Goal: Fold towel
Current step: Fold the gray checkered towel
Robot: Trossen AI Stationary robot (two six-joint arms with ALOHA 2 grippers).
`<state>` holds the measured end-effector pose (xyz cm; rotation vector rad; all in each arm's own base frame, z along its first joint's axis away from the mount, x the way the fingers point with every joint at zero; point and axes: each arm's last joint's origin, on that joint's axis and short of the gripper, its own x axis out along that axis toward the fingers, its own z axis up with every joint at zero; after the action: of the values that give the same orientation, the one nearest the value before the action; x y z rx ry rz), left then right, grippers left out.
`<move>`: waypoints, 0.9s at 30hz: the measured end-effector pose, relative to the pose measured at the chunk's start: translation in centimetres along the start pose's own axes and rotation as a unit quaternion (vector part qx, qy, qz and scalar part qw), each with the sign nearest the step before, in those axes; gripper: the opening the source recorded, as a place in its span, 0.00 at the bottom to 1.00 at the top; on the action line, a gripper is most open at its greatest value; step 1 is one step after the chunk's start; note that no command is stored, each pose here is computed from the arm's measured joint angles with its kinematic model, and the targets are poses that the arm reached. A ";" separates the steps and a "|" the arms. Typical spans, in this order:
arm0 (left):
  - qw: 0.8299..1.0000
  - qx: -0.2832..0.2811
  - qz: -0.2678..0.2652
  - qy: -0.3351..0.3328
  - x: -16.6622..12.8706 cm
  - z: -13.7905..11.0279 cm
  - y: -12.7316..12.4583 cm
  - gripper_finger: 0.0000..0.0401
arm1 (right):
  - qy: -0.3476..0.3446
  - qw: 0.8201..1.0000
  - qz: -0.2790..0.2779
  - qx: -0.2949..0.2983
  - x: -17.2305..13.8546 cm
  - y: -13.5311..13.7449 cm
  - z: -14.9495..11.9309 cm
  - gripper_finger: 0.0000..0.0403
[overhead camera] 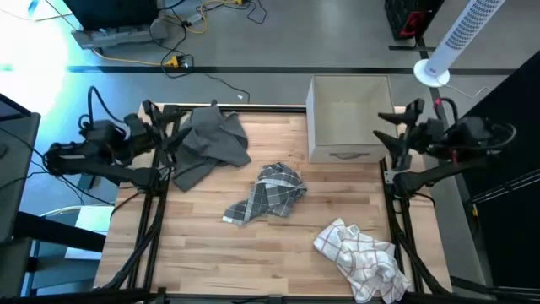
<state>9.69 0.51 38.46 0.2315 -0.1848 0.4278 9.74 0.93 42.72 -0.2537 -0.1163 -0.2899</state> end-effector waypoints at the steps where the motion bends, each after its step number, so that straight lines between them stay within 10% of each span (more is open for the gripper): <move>1: 1.000 0.003 0.000 0.000 0.7 0.8 -0.1 0.51 | 0.009 1.000 0.003 -0.016 0.9 0.2 1.0 0.51; 8: 0.999 -0.043 0.000 0.001 4.5 4.5 -1.0 0.51 | 0.069 0.994 0.026 -0.085 6.1 1.7 5.8 0.51; 27: 0.988 -0.143 0.001 -0.054 2.1 6.6 0.8 0.51 | 0.086 0.993 0.067 0.043 12.3 4.9 8.6 0.51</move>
<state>10.37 0.30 45.38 -0.0273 -0.3499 0.3853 22.28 4.44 51.70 -0.1502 0.0588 -0.1715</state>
